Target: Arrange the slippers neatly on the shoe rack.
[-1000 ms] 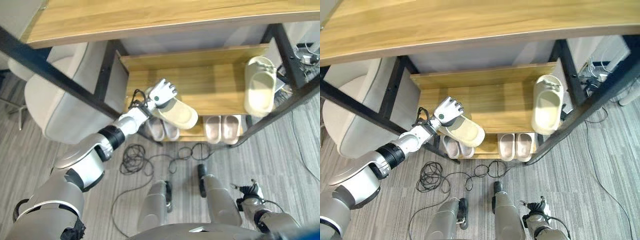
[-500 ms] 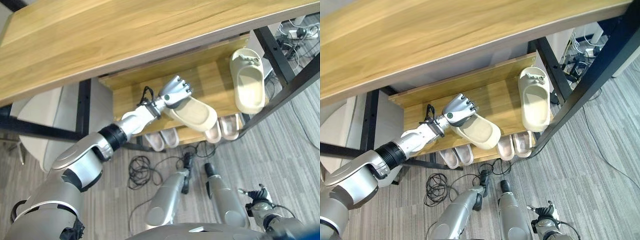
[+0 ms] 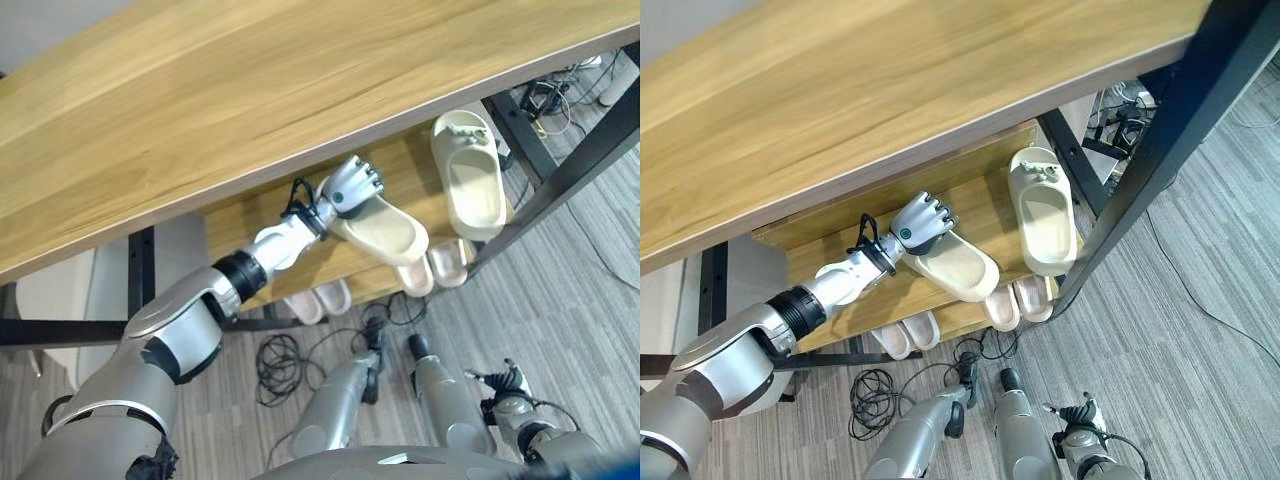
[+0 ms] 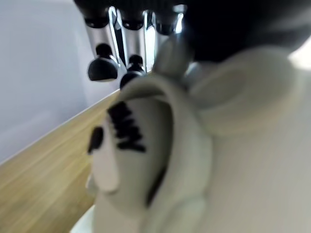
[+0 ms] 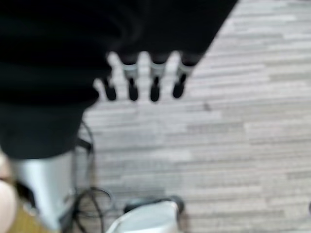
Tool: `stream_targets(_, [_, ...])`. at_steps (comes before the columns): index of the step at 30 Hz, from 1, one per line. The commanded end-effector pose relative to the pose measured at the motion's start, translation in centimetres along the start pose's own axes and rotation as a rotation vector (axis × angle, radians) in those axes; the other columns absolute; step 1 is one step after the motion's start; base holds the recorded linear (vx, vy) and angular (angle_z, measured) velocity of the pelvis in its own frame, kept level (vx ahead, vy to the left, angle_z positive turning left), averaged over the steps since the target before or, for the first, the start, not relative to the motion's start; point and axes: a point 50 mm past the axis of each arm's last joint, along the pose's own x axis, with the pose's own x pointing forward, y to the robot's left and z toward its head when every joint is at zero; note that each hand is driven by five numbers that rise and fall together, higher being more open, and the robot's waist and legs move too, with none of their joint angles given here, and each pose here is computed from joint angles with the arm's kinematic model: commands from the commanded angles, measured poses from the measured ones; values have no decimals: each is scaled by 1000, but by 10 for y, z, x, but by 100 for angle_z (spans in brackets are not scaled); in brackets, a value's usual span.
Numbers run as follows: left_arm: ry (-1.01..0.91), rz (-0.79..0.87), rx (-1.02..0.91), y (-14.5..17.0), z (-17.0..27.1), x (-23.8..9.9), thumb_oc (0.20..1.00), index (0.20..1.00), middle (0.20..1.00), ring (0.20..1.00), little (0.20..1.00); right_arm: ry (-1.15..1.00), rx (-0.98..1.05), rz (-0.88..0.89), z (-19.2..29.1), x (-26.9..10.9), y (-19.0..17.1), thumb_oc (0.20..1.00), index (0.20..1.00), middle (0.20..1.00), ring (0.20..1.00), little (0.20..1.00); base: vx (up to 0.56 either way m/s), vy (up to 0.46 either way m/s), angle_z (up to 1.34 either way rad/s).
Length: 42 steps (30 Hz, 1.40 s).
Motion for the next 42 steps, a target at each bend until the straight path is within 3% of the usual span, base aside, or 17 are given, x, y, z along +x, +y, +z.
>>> stream_targets(1, [84, 135, -15, 25, -14, 29, 282, 282, 282, 282, 282, 12, -21, -28, -8, 4, -15, 1000, 1000, 1000, 1000, 1000, -11, 12, -7])
stream_targets(2, [84, 144, -18, 26, -14, 30, 451, 451, 451, 451, 451, 15, -16, -27, -8, 4, -15, 1000, 1000, 1000, 1000, 1000, -8, 9, -4])
stream_targets(3, [87, 149, -25, 26, -13, 30, 1000, 1000, 1000, 1000, 1000, 20, -11, -26, -9, 4, -14, 1000, 1000, 1000, 1000, 1000, -2, 5, -4])
stream_targets(13, [126, 115, -23, 19, -17, 23, 1000, 1000, 1000, 1000, 1000, 46, 23, 1, -12, 2, -10, 1000, 1000, 1000, 1000, 1000, 0, 0, 0])
stream_targets(20, [208, 75, -7, 9, -39, -5, 1000, 1000, 1000, 1000, 1000, 72, 82, 26, -16, 0, -4, 1000, 1000, 1000, 1000, 1000, 1, -33, 8])
stream_targets(30, [278, 133, -46, 22, -60, -33, 1000, 1000, 1000, 1000, 1000, 87, 130, 68, -15, -3, 5, 1000, 1000, 1000, 1000, 1000, 9, -24, 13])
stream_targets(33, [261, 192, -114, 36, -57, -36, 1000, 1000, 1000, 1000, 1000, 104, 140, 76, -17, -5, 8, 1000, 1000, 1000, 1000, 1000, 0, -21, 13])
stream_targets(42, [229, 144, -425, 41, -33, -51, 1000, 1000, 1000, 1000, 1000, 176, 151, 80, -33, -8, 9, 1000, 1000, 1000, 1000, 1000, -3, -2, 2])
